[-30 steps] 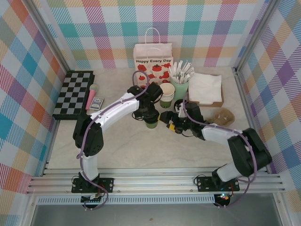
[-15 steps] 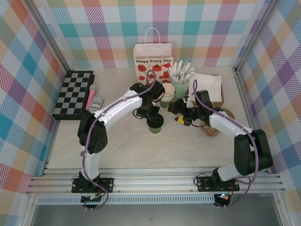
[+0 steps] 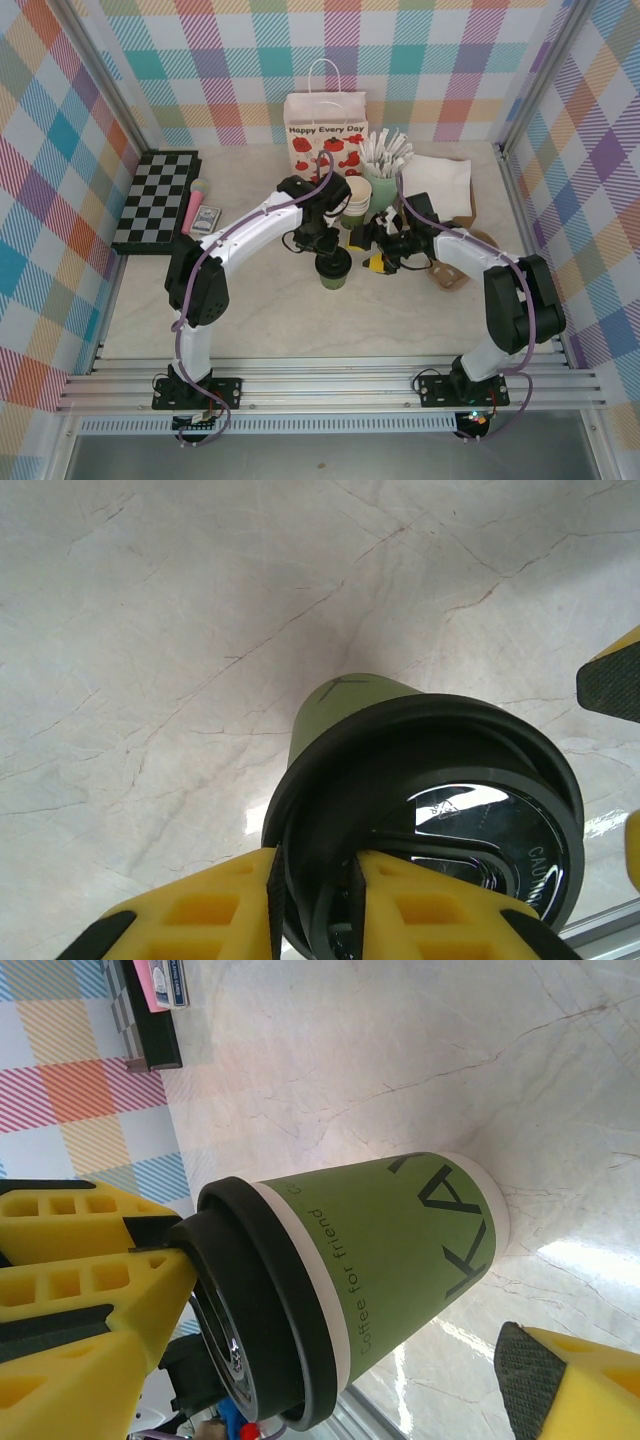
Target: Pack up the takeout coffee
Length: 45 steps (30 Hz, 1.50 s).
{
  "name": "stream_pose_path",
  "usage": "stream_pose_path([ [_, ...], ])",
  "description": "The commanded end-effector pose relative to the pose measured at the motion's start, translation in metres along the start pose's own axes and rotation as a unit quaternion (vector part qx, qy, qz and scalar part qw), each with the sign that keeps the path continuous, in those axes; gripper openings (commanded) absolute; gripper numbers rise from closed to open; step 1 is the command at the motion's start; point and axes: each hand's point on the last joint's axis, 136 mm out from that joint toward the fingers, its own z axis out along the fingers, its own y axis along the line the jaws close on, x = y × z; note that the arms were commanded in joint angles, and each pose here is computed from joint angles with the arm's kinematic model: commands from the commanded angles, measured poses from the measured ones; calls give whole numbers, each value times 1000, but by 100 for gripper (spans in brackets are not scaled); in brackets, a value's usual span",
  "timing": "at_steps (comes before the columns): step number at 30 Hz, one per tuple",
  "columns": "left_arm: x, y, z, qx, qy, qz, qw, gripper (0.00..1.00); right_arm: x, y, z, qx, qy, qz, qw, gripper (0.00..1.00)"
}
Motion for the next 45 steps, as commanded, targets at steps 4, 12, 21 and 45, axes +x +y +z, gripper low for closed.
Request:
stream_pose_path([
  [4,1,-10,-22,23,-18,5,1000,27,5,7,-3,-7,6,-20,1000,93],
  [12,-9,-16,-73,112,-98,-34,988,61,3,11,-11,-10,-28,-37,999,95],
  [21,14,52,-43,136,-138,-230,954,43,7,-19,-6,19,-55,-43,997,79],
  [45,21,15,19,291,-58,-255,920,27,15,-28,14,0,-14,-39,999,57],
])
